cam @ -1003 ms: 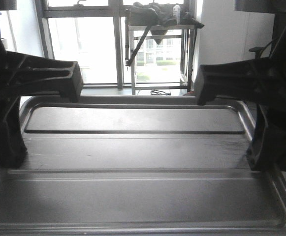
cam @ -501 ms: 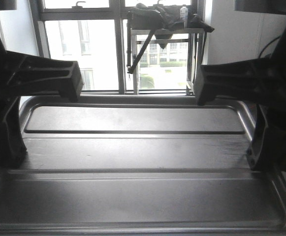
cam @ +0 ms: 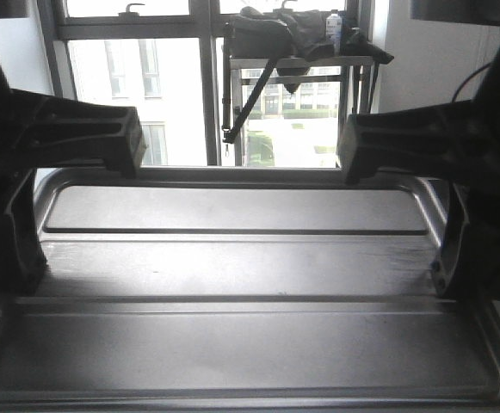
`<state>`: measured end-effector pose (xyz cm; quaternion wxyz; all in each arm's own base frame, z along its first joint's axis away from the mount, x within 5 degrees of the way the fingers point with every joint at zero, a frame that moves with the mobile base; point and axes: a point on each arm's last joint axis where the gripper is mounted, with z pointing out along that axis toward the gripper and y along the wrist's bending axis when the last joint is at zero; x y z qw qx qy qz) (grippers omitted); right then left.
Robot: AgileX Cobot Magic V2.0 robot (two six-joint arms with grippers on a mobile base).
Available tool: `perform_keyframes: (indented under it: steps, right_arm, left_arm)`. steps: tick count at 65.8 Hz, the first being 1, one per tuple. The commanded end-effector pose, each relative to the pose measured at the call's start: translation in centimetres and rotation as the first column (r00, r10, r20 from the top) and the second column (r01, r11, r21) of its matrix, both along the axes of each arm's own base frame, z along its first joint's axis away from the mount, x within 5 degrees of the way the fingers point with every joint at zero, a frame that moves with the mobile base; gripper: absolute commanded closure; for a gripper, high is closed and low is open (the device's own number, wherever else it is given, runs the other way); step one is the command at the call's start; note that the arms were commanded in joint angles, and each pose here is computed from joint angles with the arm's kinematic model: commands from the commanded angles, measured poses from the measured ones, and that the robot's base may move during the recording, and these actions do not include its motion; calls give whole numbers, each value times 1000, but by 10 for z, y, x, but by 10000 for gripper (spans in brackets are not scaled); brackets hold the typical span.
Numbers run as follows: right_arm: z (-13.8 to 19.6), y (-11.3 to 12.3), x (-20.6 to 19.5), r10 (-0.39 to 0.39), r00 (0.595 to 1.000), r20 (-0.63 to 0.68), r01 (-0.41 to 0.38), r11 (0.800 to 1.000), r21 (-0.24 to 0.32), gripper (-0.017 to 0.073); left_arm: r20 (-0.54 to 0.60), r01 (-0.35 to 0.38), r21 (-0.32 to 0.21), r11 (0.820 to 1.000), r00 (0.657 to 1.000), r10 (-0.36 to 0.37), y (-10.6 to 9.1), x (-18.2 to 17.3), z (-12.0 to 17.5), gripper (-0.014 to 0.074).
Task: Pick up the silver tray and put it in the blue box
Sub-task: 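Hold the tray level in both grippers while the base turns and drives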
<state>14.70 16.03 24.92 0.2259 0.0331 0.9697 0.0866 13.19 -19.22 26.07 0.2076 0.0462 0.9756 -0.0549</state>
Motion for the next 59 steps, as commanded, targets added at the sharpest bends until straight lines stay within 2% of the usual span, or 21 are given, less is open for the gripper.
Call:
perform_keyframes:
  steps: [1, 59]
  right_arm:
    - [17, 3, 4, 22, 997, 76, -27, 997, 69, 491]
    - [17, 3, 4, 22, 997, 76, -27, 997, 69, 491]
  left_arm:
    - [50, 20, -83, 996, 999, -16, -5, 1, 16, 608]
    - [50, 20, -83, 996, 999, -16, -5, 1, 16, 608]
